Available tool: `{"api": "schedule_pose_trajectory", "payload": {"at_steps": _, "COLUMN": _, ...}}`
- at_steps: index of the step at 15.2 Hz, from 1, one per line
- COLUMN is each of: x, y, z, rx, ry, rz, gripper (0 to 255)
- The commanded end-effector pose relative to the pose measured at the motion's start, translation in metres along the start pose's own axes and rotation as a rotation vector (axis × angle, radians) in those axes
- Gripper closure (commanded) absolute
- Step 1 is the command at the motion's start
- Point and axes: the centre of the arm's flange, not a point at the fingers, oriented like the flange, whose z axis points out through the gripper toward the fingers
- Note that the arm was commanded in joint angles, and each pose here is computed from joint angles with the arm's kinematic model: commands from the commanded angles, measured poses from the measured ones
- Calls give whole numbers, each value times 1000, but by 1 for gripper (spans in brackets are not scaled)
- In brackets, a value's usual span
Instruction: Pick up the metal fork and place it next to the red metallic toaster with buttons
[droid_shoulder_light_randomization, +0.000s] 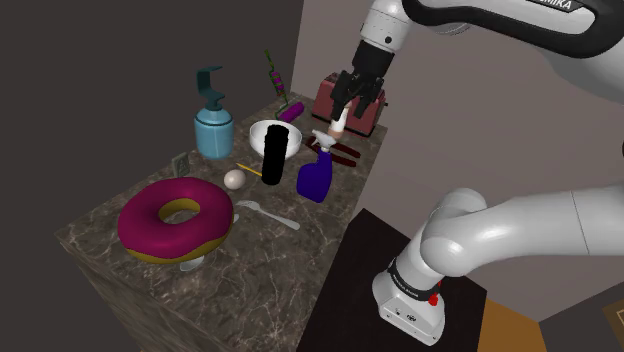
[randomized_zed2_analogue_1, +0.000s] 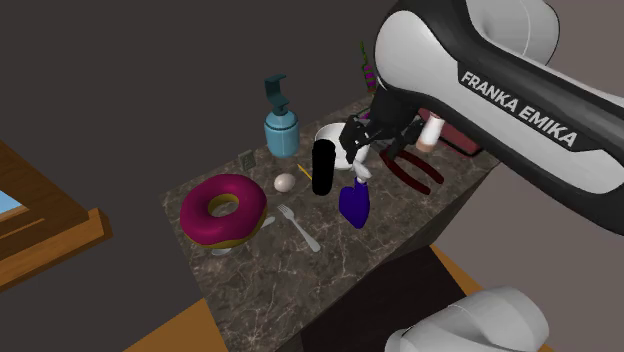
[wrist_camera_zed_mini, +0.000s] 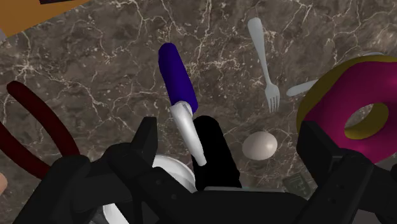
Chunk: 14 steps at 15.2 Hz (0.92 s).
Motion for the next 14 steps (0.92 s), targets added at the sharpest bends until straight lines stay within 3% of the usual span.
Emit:
{"api": "schedule_pose_trajectory", "payload": {"at_steps": 1, "x": 0, "y": 0, "z": 0, "rx": 0, "ry": 0, "rz": 0, "gripper": 0}}
{"api": "schedule_pose_trajectory", "payload": {"at_steps": 14, "x": 55, "y": -51, "z": 160, "rx": 27, "ry": -111, "rz": -178, "gripper": 0}}
